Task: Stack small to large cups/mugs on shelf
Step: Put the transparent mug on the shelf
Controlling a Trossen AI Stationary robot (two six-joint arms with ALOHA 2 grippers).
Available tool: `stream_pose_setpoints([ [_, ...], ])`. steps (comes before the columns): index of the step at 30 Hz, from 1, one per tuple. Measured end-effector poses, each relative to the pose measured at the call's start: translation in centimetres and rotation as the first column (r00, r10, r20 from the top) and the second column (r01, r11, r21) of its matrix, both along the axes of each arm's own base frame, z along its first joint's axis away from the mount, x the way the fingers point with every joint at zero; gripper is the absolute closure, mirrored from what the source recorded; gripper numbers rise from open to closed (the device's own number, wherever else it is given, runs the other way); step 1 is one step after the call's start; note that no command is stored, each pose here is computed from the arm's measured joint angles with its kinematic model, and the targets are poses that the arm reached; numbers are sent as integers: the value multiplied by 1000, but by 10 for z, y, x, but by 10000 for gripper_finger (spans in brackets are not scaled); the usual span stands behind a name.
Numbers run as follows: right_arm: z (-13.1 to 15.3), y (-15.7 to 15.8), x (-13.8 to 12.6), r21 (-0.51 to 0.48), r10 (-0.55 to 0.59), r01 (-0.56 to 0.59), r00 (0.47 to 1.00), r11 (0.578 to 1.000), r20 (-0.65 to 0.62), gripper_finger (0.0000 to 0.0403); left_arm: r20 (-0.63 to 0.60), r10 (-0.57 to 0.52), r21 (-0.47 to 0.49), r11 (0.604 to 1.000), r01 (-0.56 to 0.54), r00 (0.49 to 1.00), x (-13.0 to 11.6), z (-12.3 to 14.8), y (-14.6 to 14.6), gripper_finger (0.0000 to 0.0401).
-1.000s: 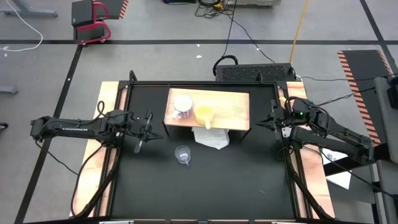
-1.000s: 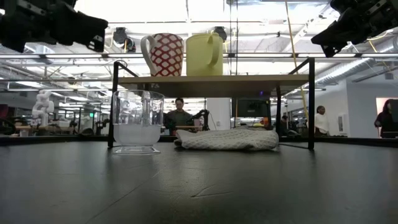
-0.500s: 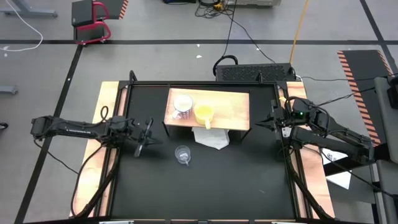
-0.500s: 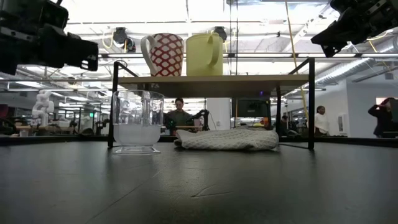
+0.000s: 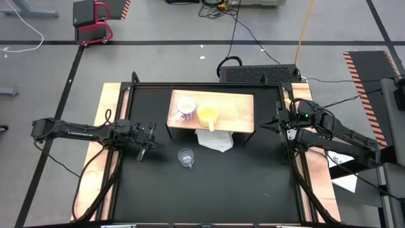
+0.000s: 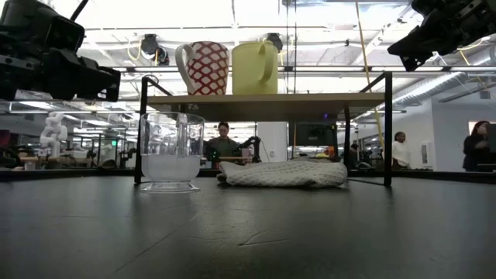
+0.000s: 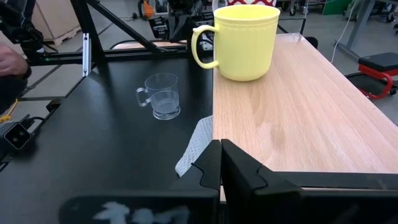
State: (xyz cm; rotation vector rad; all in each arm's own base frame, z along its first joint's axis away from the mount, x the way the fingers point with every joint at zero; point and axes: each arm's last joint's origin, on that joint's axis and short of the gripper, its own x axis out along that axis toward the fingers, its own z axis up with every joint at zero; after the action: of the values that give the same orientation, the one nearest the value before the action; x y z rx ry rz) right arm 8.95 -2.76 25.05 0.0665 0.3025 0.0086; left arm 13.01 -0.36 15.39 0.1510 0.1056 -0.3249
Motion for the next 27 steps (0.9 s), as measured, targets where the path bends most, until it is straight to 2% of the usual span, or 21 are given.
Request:
stream_pose_setpoints([
  [16, 0, 0, 0, 0, 0, 0, 1000, 1000, 0, 403, 25, -3, 1, 1000, 3, 1000, 0, 3, 0, 399],
  [27, 0, 0, 0, 0, 0, 0, 1000, 1000, 0, 403, 20, -1, 0, 1000, 1, 1000, 0, 2, 0, 383],
])
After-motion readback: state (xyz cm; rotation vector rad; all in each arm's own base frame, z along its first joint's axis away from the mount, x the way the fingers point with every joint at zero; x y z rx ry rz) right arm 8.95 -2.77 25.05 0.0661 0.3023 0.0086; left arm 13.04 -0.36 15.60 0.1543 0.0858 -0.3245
